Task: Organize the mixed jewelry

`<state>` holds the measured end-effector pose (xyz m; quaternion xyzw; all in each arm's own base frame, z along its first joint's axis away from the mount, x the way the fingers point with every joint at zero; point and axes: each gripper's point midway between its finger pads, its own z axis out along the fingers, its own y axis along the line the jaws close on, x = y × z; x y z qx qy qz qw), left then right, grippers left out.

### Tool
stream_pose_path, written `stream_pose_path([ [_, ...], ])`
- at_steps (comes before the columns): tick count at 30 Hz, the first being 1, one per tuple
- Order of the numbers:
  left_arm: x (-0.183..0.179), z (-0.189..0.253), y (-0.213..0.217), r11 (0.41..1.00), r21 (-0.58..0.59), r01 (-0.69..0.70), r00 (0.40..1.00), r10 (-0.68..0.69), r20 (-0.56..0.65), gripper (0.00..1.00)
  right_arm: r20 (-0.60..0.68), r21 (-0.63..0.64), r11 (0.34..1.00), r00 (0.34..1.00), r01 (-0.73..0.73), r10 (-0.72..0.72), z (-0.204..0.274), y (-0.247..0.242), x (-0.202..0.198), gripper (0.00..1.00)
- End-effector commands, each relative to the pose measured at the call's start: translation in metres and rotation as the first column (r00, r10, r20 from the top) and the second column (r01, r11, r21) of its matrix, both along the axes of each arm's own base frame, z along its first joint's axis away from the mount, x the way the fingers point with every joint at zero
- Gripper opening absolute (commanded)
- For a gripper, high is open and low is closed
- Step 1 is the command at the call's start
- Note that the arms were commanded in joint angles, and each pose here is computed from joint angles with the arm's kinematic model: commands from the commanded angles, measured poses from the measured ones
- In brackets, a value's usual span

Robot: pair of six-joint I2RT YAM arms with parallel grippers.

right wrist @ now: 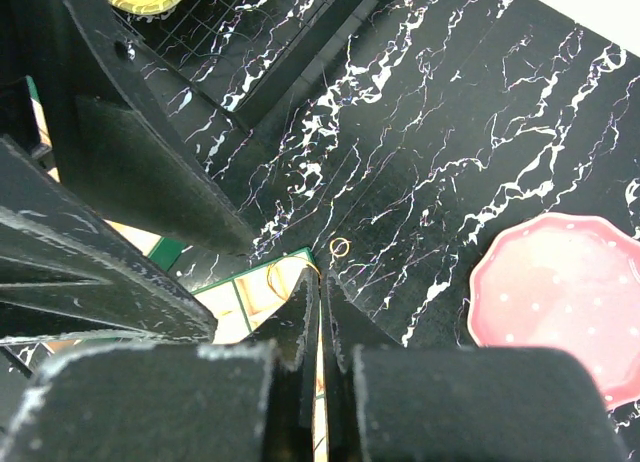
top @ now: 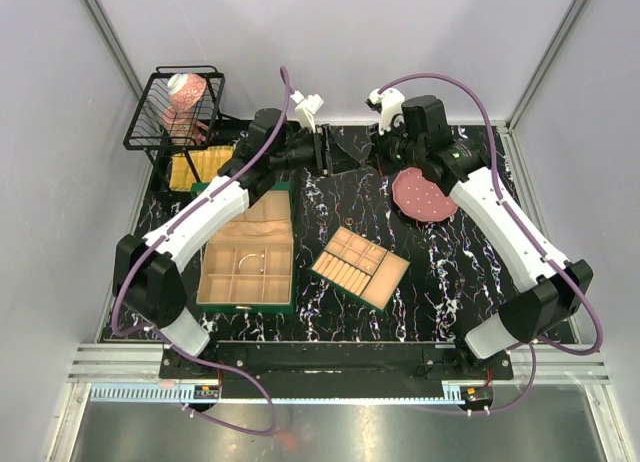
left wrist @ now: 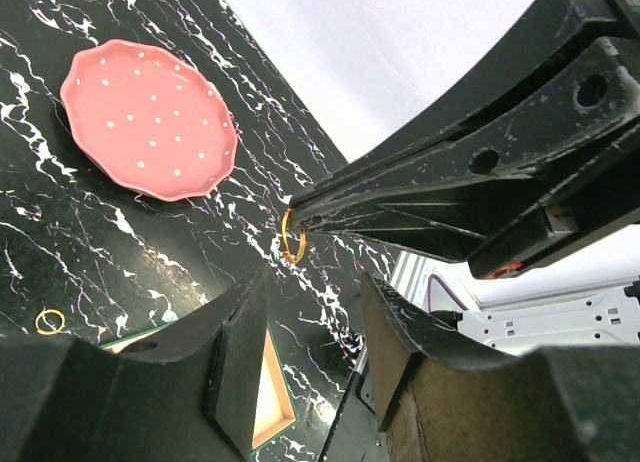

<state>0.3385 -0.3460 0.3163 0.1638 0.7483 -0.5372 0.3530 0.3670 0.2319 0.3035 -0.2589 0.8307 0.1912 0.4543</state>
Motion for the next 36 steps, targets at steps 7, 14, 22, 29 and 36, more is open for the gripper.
stream_pose_path([
  [7,0.010,0.023,-0.010,0.997,-0.077,0.016,1.000,-0.015,0.018,0.43,0.072,0.064,0.998,0.997,-0.018,0.013,0.033,0.005,-0.007,0.00],
  [14,0.012,0.021,-0.013,0.996,-0.084,0.021,1.000,-0.021,0.003,0.36,0.070,0.059,0.998,0.998,-0.013,0.009,0.031,0.004,-0.007,0.00],
  [22,0.012,0.018,-0.015,0.996,-0.087,0.026,1.000,-0.027,-0.009,0.25,0.060,0.057,0.998,0.998,-0.013,0.009,0.026,0.004,-0.006,0.00],
  [29,0.011,0.016,-0.020,0.995,-0.088,0.038,0.999,-0.039,-0.016,0.21,0.062,0.057,0.998,0.998,-0.013,0.010,0.027,0.004,-0.007,0.00],
  [36,0.008,0.017,-0.026,0.994,-0.094,0.056,0.998,-0.057,-0.014,0.13,0.058,0.052,0.999,0.998,-0.011,0.008,0.023,0.004,-0.007,0.00],
])
